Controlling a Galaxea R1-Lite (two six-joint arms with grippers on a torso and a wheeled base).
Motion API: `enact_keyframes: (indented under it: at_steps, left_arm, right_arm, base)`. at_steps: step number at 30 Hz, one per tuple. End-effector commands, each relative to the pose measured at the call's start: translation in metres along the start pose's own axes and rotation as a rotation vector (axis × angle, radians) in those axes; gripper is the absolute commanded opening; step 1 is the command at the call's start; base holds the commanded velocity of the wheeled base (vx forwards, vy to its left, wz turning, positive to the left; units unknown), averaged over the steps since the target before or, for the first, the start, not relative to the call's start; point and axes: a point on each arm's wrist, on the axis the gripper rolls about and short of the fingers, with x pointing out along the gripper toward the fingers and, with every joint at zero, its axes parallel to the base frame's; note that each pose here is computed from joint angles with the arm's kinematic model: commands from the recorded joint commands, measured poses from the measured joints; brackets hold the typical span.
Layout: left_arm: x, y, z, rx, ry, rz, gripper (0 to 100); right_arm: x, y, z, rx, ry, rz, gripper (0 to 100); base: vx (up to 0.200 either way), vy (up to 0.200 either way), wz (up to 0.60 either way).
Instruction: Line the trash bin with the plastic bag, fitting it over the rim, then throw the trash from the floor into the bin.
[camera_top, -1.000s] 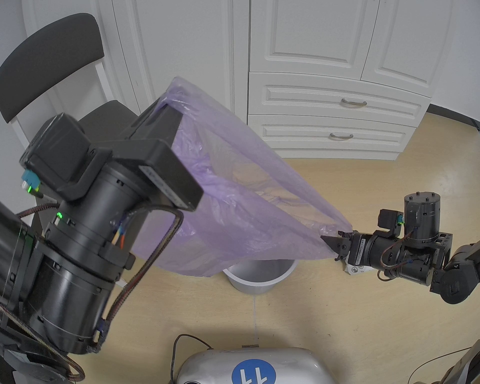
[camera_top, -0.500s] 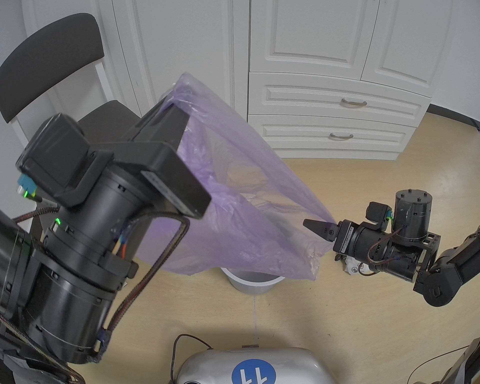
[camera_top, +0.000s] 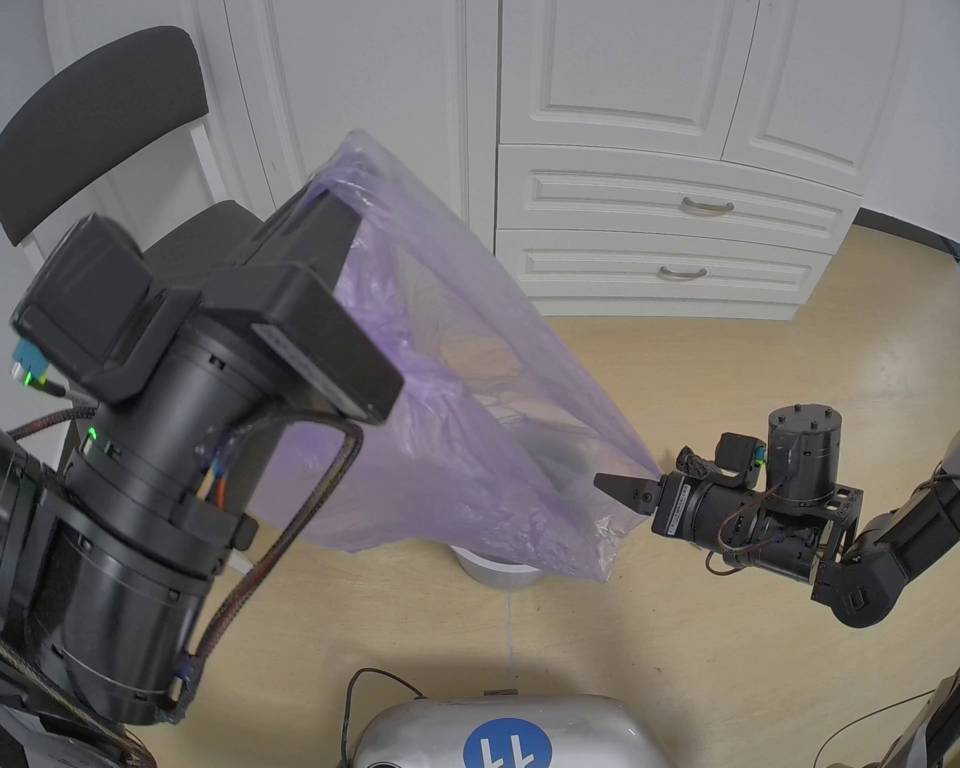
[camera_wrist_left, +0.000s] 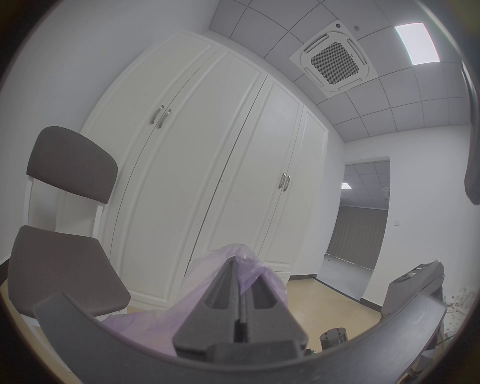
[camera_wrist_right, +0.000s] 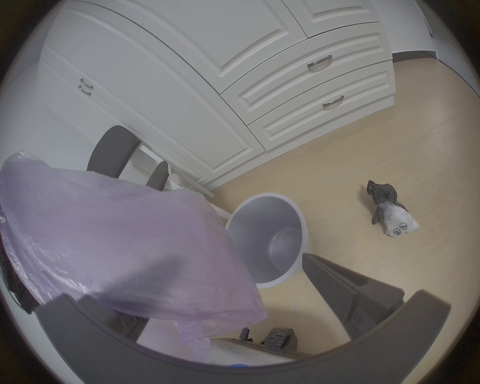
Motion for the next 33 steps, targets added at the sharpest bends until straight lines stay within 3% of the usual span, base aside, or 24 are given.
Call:
enact_keyframes:
  at_steps: [1, 2, 3, 15, 22, 27, 33]
  left_arm:
    - [-0.001, 0.000, 0.001, -0.002, -0.002, -0.002, 0]
    - [-0.001, -0.001, 0.001, -0.004, -0.001, -0.004, 0]
    - [-0.001, -0.002, 0.001, -0.005, 0.001, -0.007, 0]
    - [-0.001, -0.003, -0.006, 0.003, 0.019, -0.009, 0]
    - [0.002, 0.004, -0.017, 0.005, 0.053, 0.022, 0]
    - [0.004, 0.005, -0.023, 0.019, 0.071, 0.028, 0]
    - [0.003, 0.005, -0.028, 0.028, 0.089, 0.027, 0]
  right_arm:
    - [0.004, 0.001, -0.006, -0.002, 0.021, 0.004, 100]
    - [0.005, 0.001, -0.006, -0.003, 0.021, 0.003, 100]
    - [0.005, 0.002, -0.006, -0.004, 0.018, 0.010, 0]
    - [0.003, 0.007, -0.013, 0.018, -0.106, 0.122, 0]
    - [-0.005, 0.010, -0.006, -0.001, -0.142, 0.129, 0]
    - [-0.013, 0.010, 0.001, -0.077, -0.161, 0.109, 0]
    - [-0.031, 0.020, 0.021, -0.077, -0.186, 0.075, 0]
  base:
    - [0.000, 0.000, 0.00]
    - [0.000, 0.000, 0.00]
    - [0.000, 0.000, 0.00]
    - [0.000, 0.000, 0.00]
    - [0.000, 0.000, 0.00]
    - [0.000, 0.000, 0.00]
    - [0.000, 0.000, 0.00]
